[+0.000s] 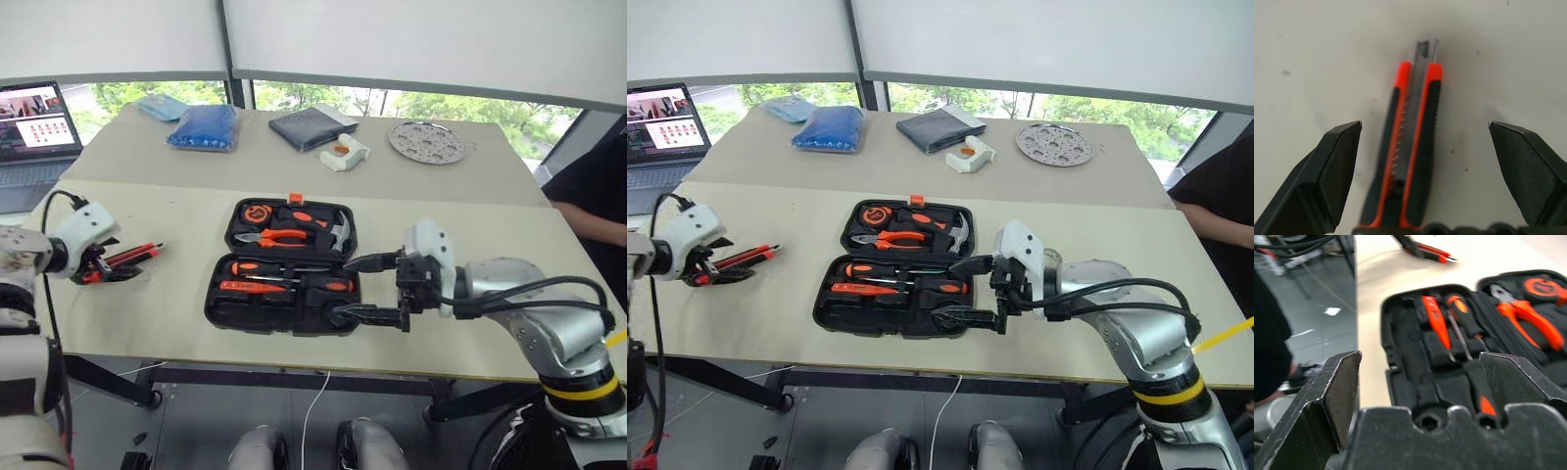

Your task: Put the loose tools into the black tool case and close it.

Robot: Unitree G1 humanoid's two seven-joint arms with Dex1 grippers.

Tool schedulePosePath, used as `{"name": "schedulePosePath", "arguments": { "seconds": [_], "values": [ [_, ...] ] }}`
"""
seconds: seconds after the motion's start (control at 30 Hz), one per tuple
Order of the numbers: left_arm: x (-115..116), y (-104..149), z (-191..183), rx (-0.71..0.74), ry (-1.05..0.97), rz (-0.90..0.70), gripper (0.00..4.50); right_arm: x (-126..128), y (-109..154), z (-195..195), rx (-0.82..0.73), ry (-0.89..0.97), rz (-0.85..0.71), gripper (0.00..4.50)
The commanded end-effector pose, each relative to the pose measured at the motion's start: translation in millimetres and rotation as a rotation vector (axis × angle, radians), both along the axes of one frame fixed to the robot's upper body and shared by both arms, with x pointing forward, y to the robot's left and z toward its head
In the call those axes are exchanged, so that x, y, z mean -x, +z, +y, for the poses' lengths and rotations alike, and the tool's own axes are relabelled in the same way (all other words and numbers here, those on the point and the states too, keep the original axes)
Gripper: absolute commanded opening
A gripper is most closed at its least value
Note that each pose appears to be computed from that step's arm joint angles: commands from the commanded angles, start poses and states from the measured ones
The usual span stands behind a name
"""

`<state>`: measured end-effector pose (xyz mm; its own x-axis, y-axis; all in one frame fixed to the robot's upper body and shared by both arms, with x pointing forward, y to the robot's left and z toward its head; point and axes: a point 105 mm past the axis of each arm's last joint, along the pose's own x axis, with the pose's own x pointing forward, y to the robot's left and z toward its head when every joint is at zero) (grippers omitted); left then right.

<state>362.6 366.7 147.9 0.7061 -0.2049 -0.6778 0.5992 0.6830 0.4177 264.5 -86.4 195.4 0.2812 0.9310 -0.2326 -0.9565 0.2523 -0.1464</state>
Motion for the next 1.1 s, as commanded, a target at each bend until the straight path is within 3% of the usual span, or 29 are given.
{"name": "schedulePosePath", "arguments": {
  "seconds": [0.03,0.13,0.23,0.33,0.57,0.7,0.83,0.93,1.1],
  "values": [
    [-1.7,-3.9,5.8,-0.039,0.059,0.029,4.46,8.6,12.8,-4.1,-0.014,-0.023,-0.046,4.50],
    [-0.9,-13.2,7.6,-0.057,0.094,0.071,4.46,11.3,14.4,-7.2,-0.010,-0.045,-0.051,4.50],
    [-1.0,-12.5,9.6,-0.031,0.132,0.070,3.73,10.9,18.0,-8.8,-0.014,-0.060,-0.057,4.50],
    [0.7,-10.2,11.4,-0.013,0.144,0.075,2.43,10.9,19.3,-9.2,-0.015,-0.065,-0.057,4.50],
    [-2.4,14.1,10.2,0.078,0.147,0.010,0.16,10.5,18.7,-5.5,-0.019,-0.053,-0.055,4.50],
    [-1.4,50.6,-10.5,0.165,-0.030,-0.019,0.12,10.5,17.6,-1.4,-0.021,-0.024,-0.051,4.50],
    [9.1,60.5,-26.7,0.198,-0.175,0.032,0.12,9.9,15.7,1.4,-0.023,-0.010,-0.046,4.50],
    [23.0,56.6,-42.3,0.203,-0.270,0.088,0.12,9.6,13.8,4.1,-0.025,0.002,-0.041,4.50],
    [42.9,28.2,-52.4,0.155,-0.269,0.159,0.12,10.1,11.9,8.1,-0.026,0.018,-0.037,4.50]
  ]
}}
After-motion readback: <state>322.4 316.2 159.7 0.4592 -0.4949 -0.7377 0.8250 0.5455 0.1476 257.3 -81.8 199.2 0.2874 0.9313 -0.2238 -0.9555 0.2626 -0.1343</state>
